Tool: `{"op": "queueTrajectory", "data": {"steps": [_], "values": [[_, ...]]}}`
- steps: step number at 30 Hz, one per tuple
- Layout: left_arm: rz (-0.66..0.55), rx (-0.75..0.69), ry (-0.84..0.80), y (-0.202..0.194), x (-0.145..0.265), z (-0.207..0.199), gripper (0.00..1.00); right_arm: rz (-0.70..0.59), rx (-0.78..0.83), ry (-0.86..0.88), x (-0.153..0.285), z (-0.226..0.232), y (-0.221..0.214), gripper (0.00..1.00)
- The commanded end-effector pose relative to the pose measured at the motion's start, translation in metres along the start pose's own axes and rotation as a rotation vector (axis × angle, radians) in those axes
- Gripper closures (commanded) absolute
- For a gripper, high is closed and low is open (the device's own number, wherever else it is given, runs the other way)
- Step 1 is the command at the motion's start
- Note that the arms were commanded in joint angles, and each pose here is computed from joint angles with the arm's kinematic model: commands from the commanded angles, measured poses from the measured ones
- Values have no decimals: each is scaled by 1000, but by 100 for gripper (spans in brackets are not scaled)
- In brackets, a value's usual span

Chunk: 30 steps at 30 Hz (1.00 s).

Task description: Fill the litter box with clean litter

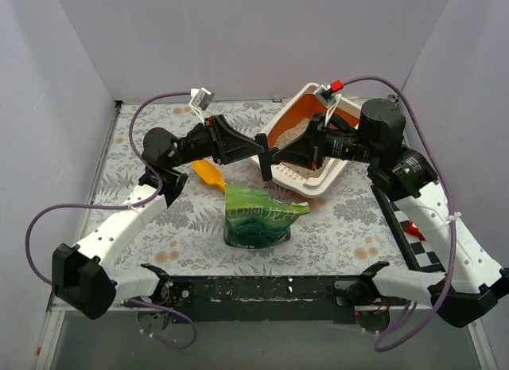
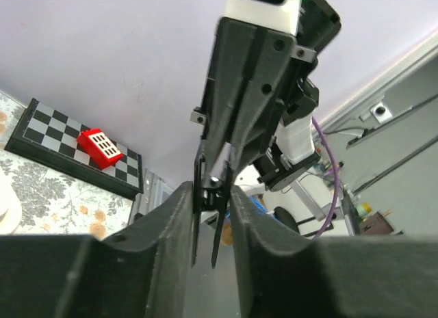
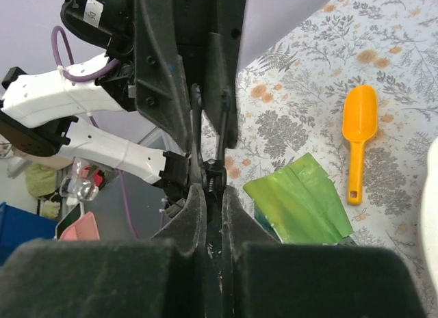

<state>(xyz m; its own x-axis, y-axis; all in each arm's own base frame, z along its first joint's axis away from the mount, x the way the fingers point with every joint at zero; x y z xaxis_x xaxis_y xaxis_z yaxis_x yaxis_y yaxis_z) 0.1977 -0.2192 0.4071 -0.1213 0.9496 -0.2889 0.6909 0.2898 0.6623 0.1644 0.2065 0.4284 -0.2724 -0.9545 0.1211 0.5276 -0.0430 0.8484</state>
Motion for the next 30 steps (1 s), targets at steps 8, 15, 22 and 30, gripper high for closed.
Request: {"op": "queueTrajectory", "data": {"steps": [8,15,22,30], "values": [[120,-161,100,-23,24,-6,41,-70,192,-106,33,17,17,99],[228,-249,221,-44,43,10,39,18,274,-165,49,16,8,99],[310,-387,253,-67,60,36,39,117,312,-173,55,13,-2,99],[386,-361,260,-96,71,74,39,178,338,-194,55,3,-11,99]]}}
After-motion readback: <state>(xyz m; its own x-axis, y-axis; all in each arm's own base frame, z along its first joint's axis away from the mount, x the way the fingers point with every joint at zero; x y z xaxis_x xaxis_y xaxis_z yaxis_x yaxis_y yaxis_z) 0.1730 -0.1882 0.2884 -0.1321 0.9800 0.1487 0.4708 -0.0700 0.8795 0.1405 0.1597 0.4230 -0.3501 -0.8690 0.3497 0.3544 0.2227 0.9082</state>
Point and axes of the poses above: each gripper's point midway between its finger pads, its own x axis back along the fingers, its own z axis along the line the jaws close on, y = z × x, the point moved 8 cm from there along x, back along the fingers
